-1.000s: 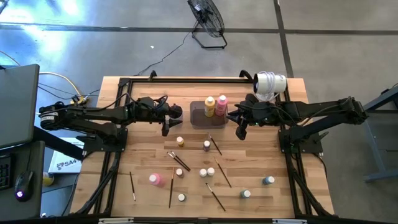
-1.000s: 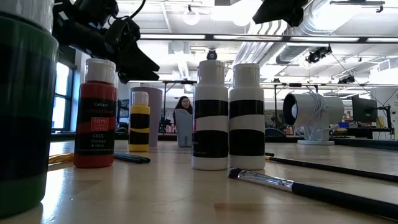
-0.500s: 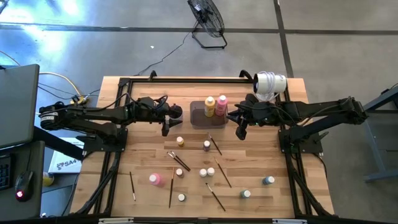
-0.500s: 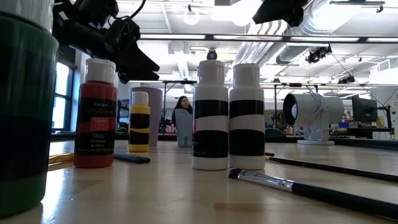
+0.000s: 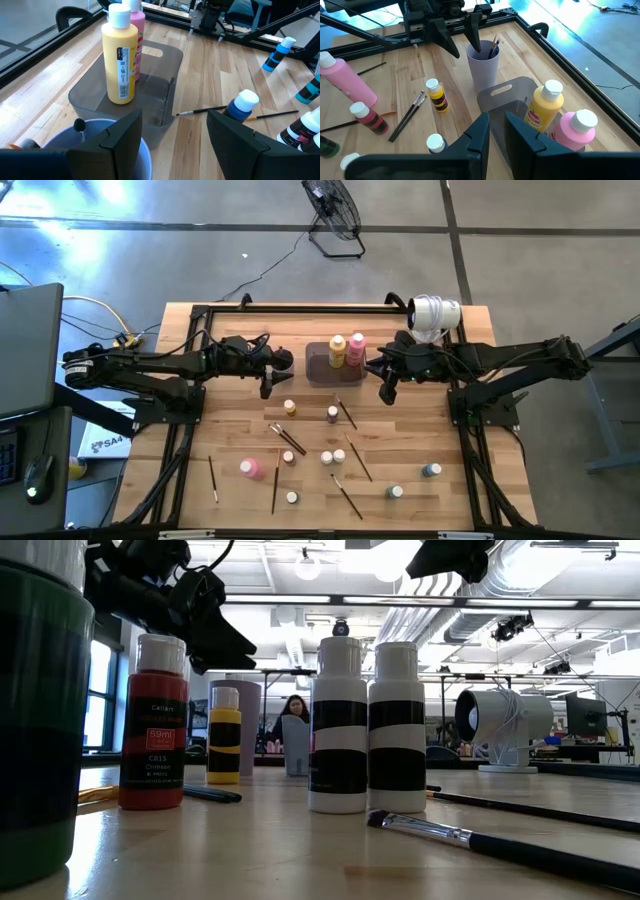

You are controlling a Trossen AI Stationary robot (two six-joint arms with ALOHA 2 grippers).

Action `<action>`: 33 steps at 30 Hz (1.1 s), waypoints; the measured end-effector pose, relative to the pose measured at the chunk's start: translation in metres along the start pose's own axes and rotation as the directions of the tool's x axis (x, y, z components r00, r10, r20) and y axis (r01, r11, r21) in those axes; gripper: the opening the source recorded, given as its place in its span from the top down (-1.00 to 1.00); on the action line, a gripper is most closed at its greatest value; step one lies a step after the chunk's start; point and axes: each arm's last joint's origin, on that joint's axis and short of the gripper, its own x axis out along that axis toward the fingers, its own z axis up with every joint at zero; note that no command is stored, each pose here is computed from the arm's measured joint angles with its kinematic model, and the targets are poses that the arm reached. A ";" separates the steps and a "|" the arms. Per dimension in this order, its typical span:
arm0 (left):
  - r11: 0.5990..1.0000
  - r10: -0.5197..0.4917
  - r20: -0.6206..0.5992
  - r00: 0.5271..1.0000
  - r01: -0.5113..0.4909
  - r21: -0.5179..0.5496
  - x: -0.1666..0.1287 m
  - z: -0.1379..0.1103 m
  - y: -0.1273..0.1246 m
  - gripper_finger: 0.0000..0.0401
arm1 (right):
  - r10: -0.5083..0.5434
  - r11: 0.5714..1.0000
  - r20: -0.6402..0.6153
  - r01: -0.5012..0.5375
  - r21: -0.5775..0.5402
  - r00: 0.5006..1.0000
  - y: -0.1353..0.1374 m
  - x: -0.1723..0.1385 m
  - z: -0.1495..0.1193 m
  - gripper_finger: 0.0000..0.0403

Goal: Pick & Place Paint Supplies
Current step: Put the big pink paint bottle into the gray bin

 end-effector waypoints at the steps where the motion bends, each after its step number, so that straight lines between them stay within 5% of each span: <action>1: 1.000 0.000 0.000 1.000 0.000 0.000 0.000 0.000 0.000 -0.10 | 0.000 1.000 0.000 0.000 0.000 1.000 0.000 0.000 0.000 0.76; 33: 1.000 0.014 0.018 1.000 -0.014 0.000 0.000 0.002 0.000 -0.10 | 0.000 1.000 0.000 0.000 0.000 1.000 0.000 0.000 0.000 0.76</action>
